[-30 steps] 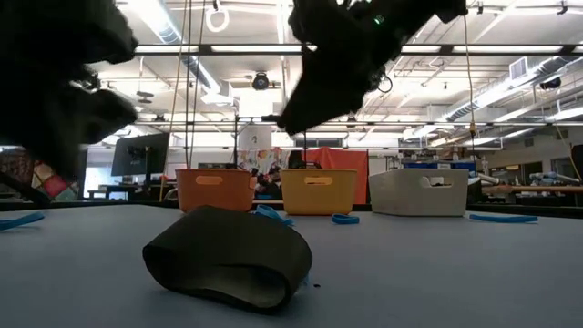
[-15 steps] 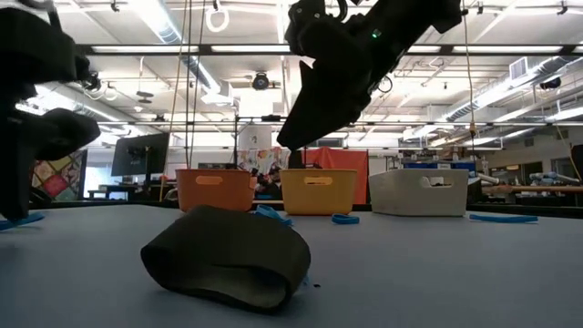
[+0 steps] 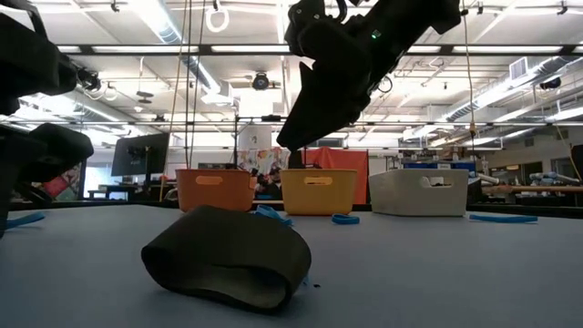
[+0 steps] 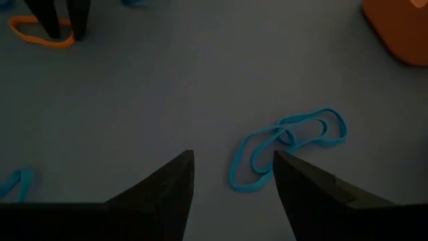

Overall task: Sort rubber bands into baskets
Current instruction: Put the orange rubber band into the yellow bin

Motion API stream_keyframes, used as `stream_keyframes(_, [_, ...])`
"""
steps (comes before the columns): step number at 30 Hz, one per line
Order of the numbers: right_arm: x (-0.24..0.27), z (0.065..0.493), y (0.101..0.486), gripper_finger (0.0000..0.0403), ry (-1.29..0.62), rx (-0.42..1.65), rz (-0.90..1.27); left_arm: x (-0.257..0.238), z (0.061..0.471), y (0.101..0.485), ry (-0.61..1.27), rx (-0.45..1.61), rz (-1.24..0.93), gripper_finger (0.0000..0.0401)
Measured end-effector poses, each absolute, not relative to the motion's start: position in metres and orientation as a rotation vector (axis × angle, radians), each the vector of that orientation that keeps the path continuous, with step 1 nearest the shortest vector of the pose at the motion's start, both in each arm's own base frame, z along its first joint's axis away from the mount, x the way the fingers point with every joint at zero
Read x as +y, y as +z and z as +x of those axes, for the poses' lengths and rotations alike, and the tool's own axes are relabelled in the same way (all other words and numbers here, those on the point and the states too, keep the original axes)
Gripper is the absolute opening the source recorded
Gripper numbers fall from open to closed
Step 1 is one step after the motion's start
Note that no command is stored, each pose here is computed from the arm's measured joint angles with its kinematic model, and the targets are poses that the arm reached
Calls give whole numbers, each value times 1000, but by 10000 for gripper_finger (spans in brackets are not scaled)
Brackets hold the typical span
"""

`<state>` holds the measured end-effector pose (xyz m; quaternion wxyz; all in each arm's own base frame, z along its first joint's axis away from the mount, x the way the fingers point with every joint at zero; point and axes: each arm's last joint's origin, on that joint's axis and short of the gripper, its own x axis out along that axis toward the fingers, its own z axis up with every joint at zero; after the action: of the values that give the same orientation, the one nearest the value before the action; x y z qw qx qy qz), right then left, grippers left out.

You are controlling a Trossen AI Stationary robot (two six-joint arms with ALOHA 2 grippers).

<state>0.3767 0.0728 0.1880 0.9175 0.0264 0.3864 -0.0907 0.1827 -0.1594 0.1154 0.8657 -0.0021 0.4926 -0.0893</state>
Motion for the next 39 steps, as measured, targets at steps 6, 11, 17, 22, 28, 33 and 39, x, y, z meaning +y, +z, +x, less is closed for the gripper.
stream_keyframes(6, [73, 377, 188, 215, -185, 796, 53, -158, 185, 113, -178, 1050, -48, 26])
stream_keyframes(11, [73, 377, 188, 215, -189, 792, 52, -154, 195, 119, -96, 996, -43, 11])
stream_keyframes(17, [70, 380, 191, 215, -194, 754, 76, -139, 218, 131, 184, 774, 7, 3])
stream_keyframes(22, [70, 380, 191, 215, -184, 761, 60, -123, 230, 132, 245, 753, -45, 3])
stream_keyframes(28, [68, 381, 192, 215, -170, 751, -32, -109, 246, 140, 276, 665, -96, 3])
stream_keyframes(33, [60, 381, 191, 215, -237, 752, 36, -96, 255, 143, 253, 655, -51, 3])
stream_keyframes(39, [52, 379, 188, 215, -292, 788, 118, -76, 260, 149, 268, 654, -35, 3])
